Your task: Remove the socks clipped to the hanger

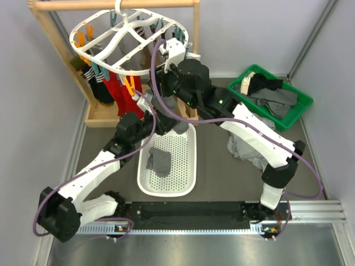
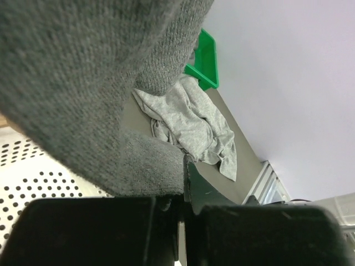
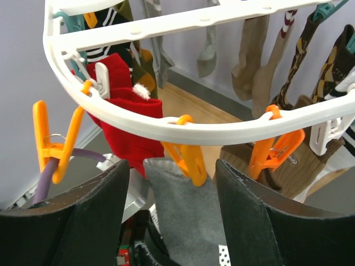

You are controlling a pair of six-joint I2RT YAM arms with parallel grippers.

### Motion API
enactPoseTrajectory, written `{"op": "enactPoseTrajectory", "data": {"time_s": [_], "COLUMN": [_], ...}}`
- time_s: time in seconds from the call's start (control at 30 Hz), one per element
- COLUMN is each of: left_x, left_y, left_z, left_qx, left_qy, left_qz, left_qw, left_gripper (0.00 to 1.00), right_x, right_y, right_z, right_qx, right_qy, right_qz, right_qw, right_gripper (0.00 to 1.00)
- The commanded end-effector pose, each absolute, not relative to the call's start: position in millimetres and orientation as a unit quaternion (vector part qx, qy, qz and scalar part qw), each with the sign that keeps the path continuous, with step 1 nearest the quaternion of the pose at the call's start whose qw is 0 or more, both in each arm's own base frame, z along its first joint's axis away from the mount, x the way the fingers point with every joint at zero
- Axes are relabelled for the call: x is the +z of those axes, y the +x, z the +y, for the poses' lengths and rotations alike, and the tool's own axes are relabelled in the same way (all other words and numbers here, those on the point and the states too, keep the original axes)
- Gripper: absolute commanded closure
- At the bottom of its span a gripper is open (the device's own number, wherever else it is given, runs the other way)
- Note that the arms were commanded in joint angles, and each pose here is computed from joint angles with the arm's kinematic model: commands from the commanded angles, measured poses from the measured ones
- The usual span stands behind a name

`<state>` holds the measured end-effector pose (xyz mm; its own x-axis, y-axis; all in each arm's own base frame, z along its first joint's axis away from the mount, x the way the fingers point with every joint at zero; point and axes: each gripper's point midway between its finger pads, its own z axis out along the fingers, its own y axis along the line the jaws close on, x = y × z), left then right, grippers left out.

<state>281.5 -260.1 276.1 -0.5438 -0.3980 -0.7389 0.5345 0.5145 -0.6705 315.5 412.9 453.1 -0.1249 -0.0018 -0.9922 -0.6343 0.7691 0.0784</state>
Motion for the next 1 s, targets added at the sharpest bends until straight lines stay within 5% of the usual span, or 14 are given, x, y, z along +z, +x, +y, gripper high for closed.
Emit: {"op": "enactPoseTrajectory", "data": {"time_s": [0.0,0.33,0.97], "left_x": [292,280,277], "left_y": [287,295,293], "left_z": [-262,-266,-265], "left_qx": [-0.477,-0.459,-0.453], "left_qy": [0.083,0.100,0.105], "left_qz": [0.717,0.730,0.735], "left_qw": [0.501,0.497,0.493], "left_gripper": [1.00,1.00,1.00], "right_x": [502,523,502], "right_y": [290,252,273], "right_z": [400,417,460], "right_qx": [0.306,0.418,0.447], "right_qy": [-0.204,-0.224,-0.190], "right_qz": [0.681,0.658,0.670], "right_qw": [0.634,0.585,0.561], "right_gripper": [0.37,0.36,0.35]}}
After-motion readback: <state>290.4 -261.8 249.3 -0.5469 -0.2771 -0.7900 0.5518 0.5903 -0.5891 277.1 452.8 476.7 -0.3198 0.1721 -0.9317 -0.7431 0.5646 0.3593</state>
